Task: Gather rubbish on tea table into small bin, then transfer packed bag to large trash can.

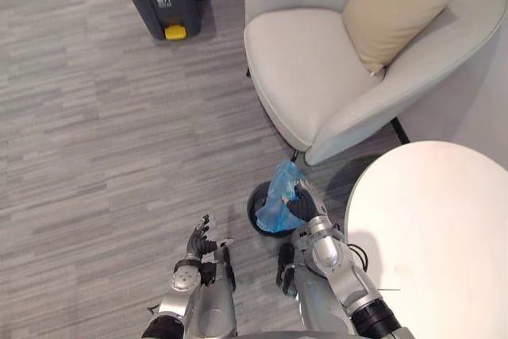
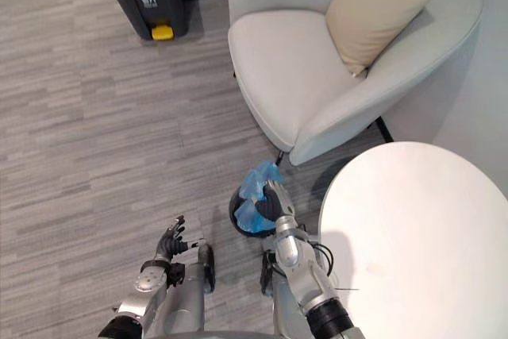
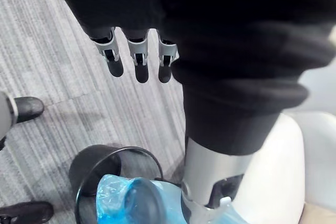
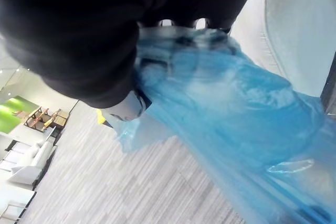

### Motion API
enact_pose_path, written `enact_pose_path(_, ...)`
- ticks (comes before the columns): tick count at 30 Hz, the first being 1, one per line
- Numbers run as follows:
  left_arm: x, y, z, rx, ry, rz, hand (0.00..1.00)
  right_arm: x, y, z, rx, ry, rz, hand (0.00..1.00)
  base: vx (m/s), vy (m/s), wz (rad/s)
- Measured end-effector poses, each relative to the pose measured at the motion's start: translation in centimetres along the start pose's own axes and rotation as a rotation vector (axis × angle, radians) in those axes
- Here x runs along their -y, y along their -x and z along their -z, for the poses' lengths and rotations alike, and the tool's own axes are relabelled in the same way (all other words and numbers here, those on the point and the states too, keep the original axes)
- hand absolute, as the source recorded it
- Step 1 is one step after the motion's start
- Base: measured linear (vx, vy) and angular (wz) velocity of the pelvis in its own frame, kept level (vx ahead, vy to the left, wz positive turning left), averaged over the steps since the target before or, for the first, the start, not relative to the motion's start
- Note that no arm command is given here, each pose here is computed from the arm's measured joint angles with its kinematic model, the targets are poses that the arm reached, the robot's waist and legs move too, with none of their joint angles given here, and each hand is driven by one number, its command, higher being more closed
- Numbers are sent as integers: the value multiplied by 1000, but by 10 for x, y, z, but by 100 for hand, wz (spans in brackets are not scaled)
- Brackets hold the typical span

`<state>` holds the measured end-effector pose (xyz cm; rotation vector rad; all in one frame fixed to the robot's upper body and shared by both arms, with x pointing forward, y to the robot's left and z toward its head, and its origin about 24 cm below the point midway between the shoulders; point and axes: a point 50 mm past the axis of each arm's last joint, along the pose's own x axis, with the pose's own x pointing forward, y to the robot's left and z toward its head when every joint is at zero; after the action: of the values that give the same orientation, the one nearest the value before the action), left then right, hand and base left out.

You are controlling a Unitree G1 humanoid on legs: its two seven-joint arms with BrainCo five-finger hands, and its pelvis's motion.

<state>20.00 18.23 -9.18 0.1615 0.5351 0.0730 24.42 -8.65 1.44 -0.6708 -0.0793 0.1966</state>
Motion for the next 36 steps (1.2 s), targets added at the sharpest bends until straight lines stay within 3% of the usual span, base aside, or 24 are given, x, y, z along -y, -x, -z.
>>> enact_pose_path(14, -7, 25, -13, 137, -32, 52, 0, 9, 10, -24, 166, -118, -112, 100, 62, 31, -6)
enact_pose_path(25, 15, 39, -73, 442, -47, 164, 0, 6, 7, -49, 307, -290, -301, 100, -13, 0, 4)
enact_pose_path(36, 45, 42, -118, 665, -272, 300, 0, 0, -4, -82, 453, -319, -461, 100, -5, 0, 1)
